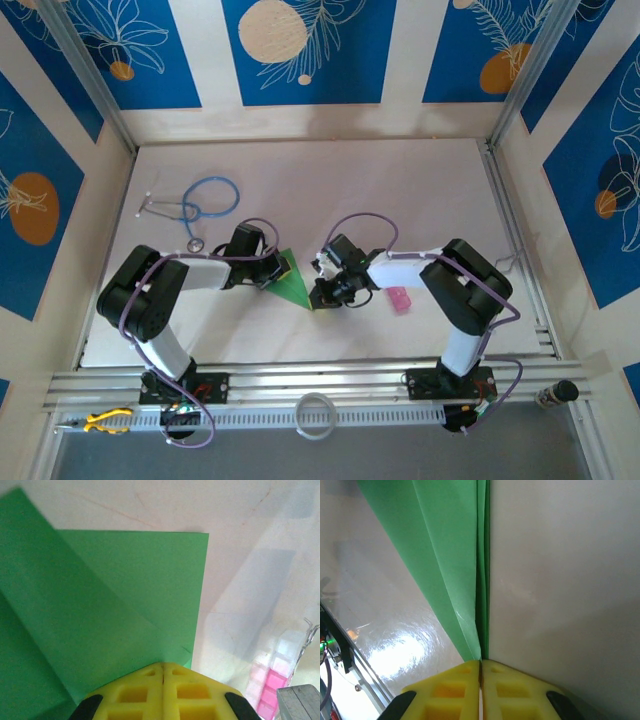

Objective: Fold a paper plane with a square sheet of paper (pick it up from the middle)
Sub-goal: Fourth fold the wing at the center of the table.

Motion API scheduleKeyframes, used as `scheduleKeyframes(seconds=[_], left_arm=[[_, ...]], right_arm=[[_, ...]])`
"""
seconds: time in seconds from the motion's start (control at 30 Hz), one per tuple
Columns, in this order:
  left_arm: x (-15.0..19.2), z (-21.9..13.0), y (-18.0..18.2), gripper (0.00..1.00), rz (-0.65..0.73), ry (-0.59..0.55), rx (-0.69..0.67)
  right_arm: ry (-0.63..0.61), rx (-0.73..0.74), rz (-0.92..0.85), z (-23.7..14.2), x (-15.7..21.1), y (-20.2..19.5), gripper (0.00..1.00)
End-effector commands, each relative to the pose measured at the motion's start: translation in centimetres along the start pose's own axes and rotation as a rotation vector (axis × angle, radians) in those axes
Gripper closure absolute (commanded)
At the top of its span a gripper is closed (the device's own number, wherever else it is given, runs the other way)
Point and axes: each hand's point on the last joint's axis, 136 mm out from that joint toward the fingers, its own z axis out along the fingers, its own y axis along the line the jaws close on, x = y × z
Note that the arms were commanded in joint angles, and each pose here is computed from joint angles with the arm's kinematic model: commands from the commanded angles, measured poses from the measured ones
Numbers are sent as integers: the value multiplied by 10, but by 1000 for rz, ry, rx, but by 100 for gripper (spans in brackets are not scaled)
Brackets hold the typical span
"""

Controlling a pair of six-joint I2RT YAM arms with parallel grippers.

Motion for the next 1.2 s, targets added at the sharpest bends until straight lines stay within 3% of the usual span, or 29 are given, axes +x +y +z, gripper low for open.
scheduleKeyframes(seconds=[0.0, 0.3, 0.53, 0.87, 1.17], left_arm=[[11, 4, 31, 96, -17, 28, -115], [13, 4, 34, 96, -15, 31, -122], [12, 5, 34, 97, -17, 31, -122], [13, 6, 35, 97, -20, 32, -123], [13, 6, 36, 97, -21, 33, -125]], right_arm=[[44, 77, 41, -6, 22, -15, 87], [-102, -52, 8, -39, -8, 24, 79], [-55, -187, -8, -26, -26, 52, 94], [10, -96, 12, 3, -30, 34, 97], [73, -50, 67, 17, 7, -2, 97]])
